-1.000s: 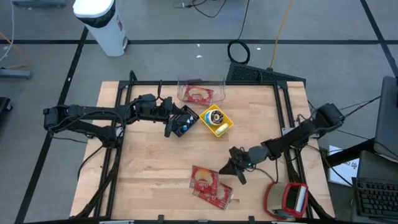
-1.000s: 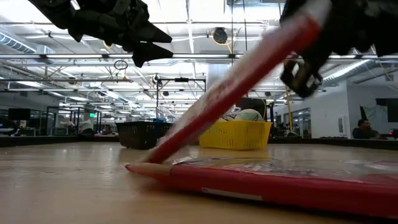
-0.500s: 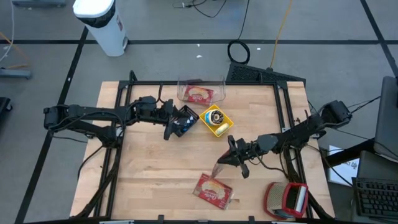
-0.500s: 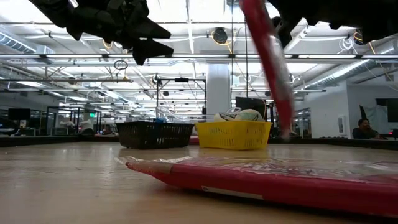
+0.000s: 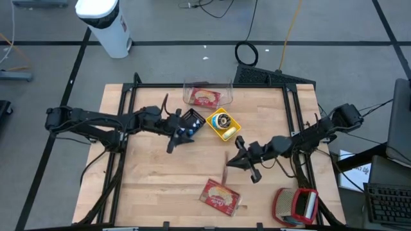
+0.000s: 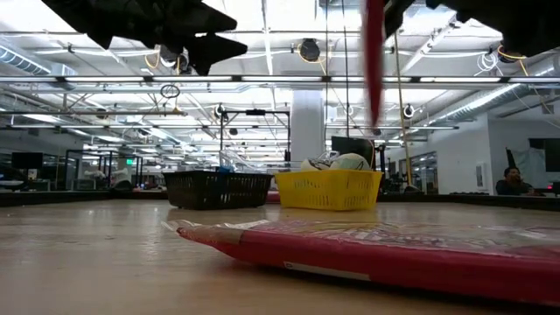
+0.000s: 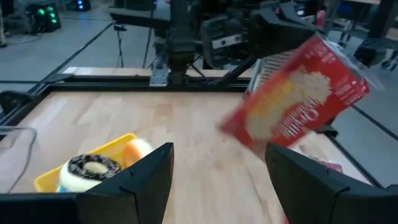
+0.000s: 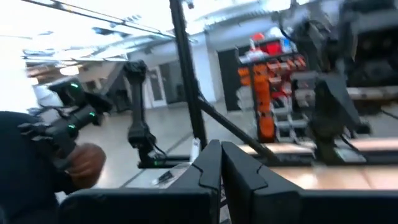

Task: Pick & Place Food Item
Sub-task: Put the top red bag into the transparent bin

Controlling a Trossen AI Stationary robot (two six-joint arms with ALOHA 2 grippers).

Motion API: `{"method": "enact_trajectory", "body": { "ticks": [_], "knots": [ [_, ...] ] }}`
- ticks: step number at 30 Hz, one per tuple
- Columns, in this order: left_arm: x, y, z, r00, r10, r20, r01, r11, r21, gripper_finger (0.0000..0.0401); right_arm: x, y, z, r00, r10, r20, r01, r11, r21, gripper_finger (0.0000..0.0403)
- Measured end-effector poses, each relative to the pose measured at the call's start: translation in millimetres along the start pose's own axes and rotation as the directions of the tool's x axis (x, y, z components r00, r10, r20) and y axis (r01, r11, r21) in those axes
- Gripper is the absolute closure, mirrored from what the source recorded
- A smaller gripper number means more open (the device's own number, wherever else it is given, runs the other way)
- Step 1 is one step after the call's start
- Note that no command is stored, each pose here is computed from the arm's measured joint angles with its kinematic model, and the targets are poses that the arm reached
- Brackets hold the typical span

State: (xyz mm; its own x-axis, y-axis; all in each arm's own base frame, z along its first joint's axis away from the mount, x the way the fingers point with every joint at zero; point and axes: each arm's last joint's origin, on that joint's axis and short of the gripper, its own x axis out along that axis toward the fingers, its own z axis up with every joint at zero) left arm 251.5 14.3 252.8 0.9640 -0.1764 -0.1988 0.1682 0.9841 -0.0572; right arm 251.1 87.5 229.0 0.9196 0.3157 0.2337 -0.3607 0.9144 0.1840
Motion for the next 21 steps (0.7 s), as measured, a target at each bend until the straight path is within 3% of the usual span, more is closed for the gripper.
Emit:
{"method": "enact_trajectory", "body": {
  "ticks": [5,8,12,21],
  "knots": [
    [12.5,-6.3,-2.2,0.998,-0.044,0.039,0.046,0.997,-0.063,0.0146,2.2,0.9,8.6,0.997,0.055,0.058,-0.054,0.998,-0.014,0.0403],
    [25.8,-8.9,-7.5,0.990,-0.124,0.070,0.131,0.987,-0.097,0.0146,8.9,3.0,16.0,0.993,0.098,0.071,-0.096,0.995,-0.036,0.0403],
    [43.1,-11.3,-16.7,0.963,-0.243,0.113,0.253,0.964,-0.086,0.0146,24.8,6.3,27.2,0.990,0.141,0.027,-0.139,0.989,-0.057,0.0403],
    [77.3,-6.7,-26.5,0.898,-0.397,0.188,0.417,0.905,-0.082,0.0146,48.8,12.9,47.9,0.973,0.223,-0.064,-0.228,0.971,-0.075,0.0403]
  ]
}}
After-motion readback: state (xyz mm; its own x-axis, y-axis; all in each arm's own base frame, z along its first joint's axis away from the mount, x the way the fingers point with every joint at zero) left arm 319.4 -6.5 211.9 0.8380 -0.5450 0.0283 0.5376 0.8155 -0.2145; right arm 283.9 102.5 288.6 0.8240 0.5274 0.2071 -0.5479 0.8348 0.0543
